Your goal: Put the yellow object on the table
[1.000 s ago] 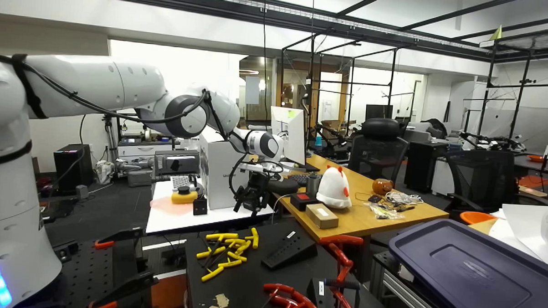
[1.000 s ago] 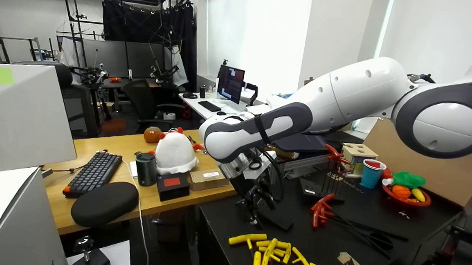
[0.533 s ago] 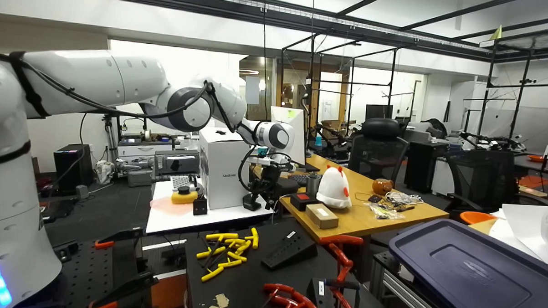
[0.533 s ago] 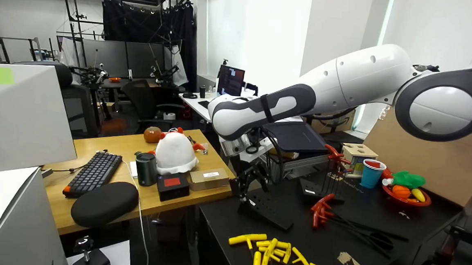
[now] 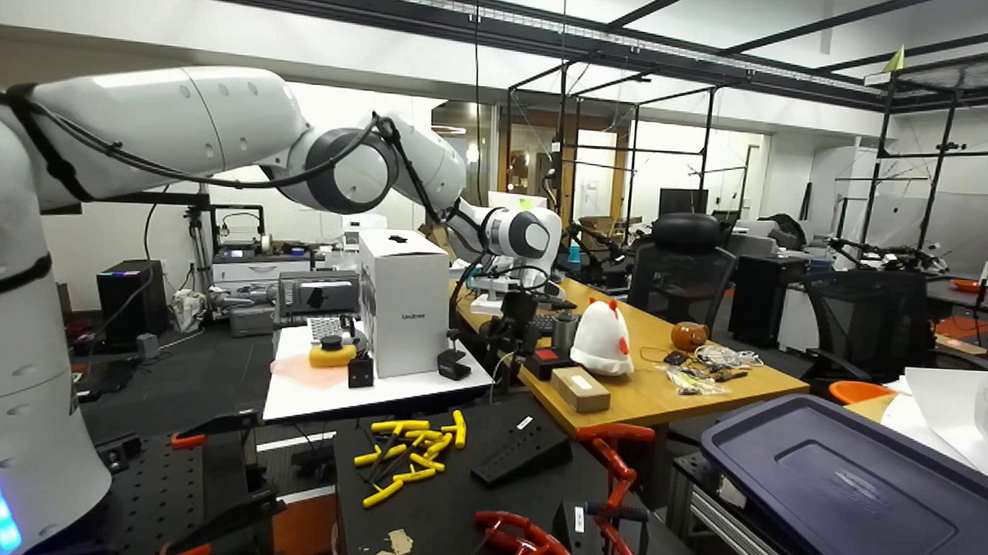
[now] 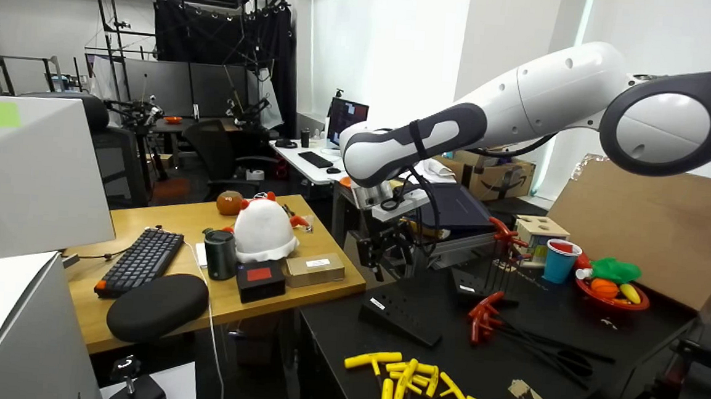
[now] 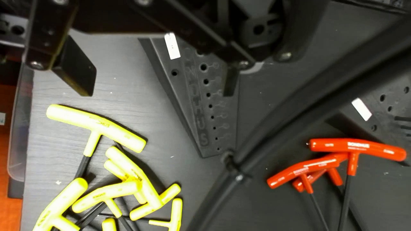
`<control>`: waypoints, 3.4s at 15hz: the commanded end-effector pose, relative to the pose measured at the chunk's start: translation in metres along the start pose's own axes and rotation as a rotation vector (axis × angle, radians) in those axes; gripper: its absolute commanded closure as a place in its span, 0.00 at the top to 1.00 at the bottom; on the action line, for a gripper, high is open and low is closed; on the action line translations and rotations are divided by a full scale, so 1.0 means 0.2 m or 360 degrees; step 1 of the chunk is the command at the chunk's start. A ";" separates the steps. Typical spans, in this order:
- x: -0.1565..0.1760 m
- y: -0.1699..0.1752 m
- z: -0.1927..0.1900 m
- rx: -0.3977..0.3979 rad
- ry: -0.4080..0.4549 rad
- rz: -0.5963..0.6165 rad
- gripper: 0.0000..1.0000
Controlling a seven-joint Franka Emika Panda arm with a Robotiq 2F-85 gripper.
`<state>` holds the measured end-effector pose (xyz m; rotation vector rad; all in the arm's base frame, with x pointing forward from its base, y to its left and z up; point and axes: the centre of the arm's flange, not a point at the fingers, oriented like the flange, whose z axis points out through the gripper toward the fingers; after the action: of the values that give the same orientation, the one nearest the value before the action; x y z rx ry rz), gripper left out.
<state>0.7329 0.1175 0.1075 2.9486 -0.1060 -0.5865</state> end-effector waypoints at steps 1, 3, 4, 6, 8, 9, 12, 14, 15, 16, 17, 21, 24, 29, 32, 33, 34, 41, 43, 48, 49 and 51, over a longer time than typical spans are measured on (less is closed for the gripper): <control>-0.34 0.21 0.06 0.0041 -0.0027 0.0065 1.00; -0.35 0.28 0.08 0.0056 -0.0035 0.0070 1.00; -0.36 0.30 0.09 0.0063 -0.0041 0.0064 1.00; -0.40 0.35 0.11 0.0071 -0.0042 0.0072 1.00; -0.43 0.38 0.13 0.0087 -0.0046 0.0083 1.00; -0.45 0.39 0.14 0.0099 -0.0045 0.0085 1.00; -0.52 0.43 0.16 0.0146 -0.0046 0.0113 1.00; -0.58 0.46 0.17 0.0191 -0.0037 0.0136 1.00; -0.60 0.48 0.18 0.0211 -0.0030 0.0147 1.00; -0.63 0.49 0.19 0.0231 -0.0016 0.0157 1.00; -0.67 0.51 0.19 0.0246 -0.0006 0.0168 1.00; -0.80 0.59 0.22 0.0312 0.0065 0.0195 1.00; -0.93 0.64 0.25 0.0343 0.0144 0.0202 1.00; -1.16 0.74 0.29 0.0379 0.0277 0.0226 1.00; -1.28 0.76 0.29 0.0373 0.0346 0.0244 1.00; -1.32 0.76 0.28 0.0370 0.0364 0.0249 1.00; -1.36 0.76 0.27 0.0367 0.0379 0.0246 1.00; -1.48 0.82 -0.03 0.0403 0.0473 0.0281 1.00; -1.49 0.85 -0.11 0.0423 0.0495 0.0301 1.00; -1.54 0.90 -0.26 0.0476 0.0509 0.0351 1.00; -1.55 0.90 -0.29 0.0482 0.0510 0.0356 1.00; -1.58 0.91 -0.35 0.0502 0.0502 0.0363 1.00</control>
<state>0.4676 -0.0239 0.2893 3.1971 -0.4951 -0.0618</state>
